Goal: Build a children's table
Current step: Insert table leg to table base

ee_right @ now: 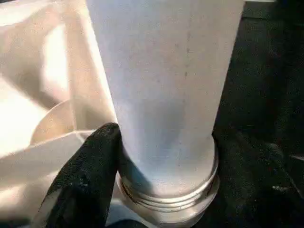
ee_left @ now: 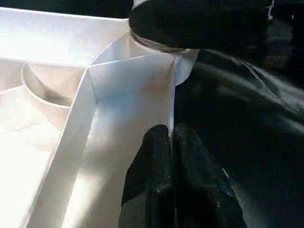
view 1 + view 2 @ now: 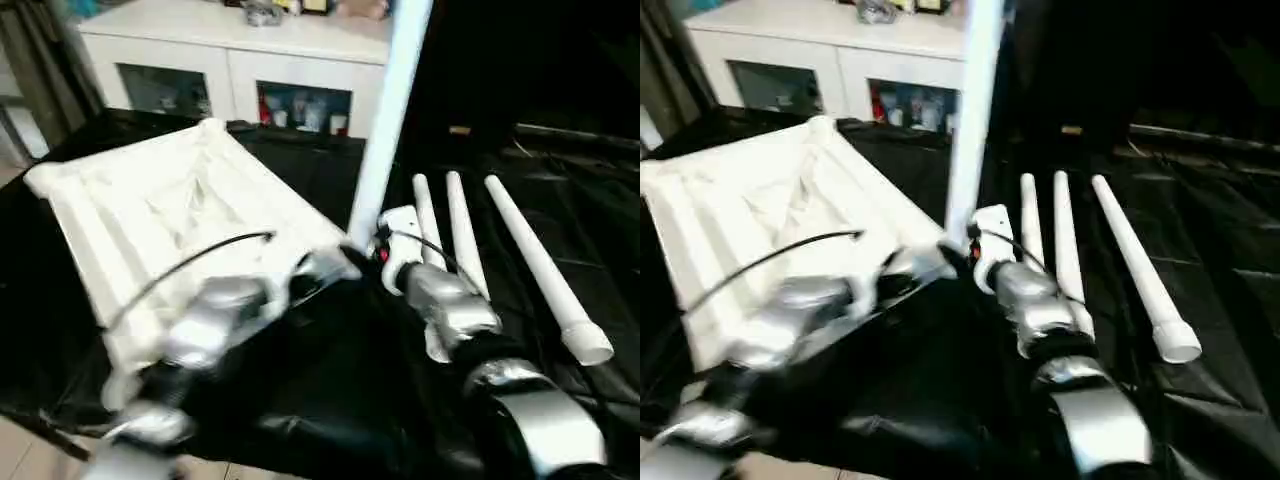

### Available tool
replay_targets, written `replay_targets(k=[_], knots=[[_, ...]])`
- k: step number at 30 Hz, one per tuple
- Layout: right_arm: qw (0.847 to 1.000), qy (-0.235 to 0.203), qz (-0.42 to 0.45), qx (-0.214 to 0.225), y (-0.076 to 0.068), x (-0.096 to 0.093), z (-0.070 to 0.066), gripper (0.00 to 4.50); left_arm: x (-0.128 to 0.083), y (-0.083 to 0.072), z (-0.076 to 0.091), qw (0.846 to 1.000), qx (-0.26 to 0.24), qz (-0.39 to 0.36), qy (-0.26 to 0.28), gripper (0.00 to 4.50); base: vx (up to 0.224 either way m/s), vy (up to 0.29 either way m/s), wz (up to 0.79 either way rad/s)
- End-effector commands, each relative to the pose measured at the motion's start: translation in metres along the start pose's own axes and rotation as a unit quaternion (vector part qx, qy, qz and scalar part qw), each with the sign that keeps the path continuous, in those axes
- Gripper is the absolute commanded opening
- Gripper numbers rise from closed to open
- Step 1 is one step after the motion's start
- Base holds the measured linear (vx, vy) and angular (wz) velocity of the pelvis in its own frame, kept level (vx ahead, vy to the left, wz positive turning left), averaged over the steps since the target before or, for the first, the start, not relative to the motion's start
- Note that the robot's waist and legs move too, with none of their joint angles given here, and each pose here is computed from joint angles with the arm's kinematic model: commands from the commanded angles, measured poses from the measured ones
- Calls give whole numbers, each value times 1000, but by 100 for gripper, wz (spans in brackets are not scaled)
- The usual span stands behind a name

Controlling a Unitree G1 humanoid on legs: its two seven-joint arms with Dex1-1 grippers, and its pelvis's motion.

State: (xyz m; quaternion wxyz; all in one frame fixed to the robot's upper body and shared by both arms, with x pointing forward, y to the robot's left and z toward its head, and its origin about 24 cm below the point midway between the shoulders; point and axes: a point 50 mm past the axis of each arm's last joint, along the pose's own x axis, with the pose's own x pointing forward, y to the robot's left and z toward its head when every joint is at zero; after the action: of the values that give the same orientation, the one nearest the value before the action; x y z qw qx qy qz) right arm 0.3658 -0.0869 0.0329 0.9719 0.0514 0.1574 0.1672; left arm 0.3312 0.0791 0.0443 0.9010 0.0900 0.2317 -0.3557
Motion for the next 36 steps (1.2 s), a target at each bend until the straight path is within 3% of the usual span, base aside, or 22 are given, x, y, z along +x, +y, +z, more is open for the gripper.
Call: replay_targets(k=[1, 2, 4, 6, 9, 17, 21, 29, 33, 36], knots=[[999, 29, 15, 15, 16, 2, -15, 265, 7, -5, -15, 999, -11, 12, 39, 0, 0, 0, 0], [999, 23, 20, 14, 20, 3, -13, 265, 8, -6, -14, 999, -10, 12, 40, 0, 0, 0, 0], [999, 6, 45, 5, 25, 3, -8, 321, 8, -6, -14, 999, -6, 8, 39, 0, 0, 0, 0], [996, -10, 86, -38, 30, 3, -3, 337, 6, -5, -17, 999, -2, -1, 39, 0, 0, 0, 0], [993, -12, 101, -58, 28, 2, -2, 364, 3, -4, -18, 999, 4, -11, 31, 0, 0, 0, 0], [977, -25, 175, -121, -1, -8, 13, 364, -21, 5, -26, 997, 33, -70, 20, 0, 0, 0, 0], [960, -25, 230, -157, -18, -19, 23, 364, -41, 8, -35, 992, 42, -121, 16, 0, 0, 0, 0], [931, -6, 319, -176, -23, -30, 25, 364, -57, 11, -42, 988, 45, -148, 22, 0, 0, 0, 0], [913, 21, 361, -190, -23, -34, 20, 327, -61, 11, -43, 987, 45, -155, 21, 0, 0, 0, 0], [909, 26, 371, -191, -22, -35, 20, 292, -62, 11, -42, 986, 44, -158, 21, 0, 0, 0, 0]])
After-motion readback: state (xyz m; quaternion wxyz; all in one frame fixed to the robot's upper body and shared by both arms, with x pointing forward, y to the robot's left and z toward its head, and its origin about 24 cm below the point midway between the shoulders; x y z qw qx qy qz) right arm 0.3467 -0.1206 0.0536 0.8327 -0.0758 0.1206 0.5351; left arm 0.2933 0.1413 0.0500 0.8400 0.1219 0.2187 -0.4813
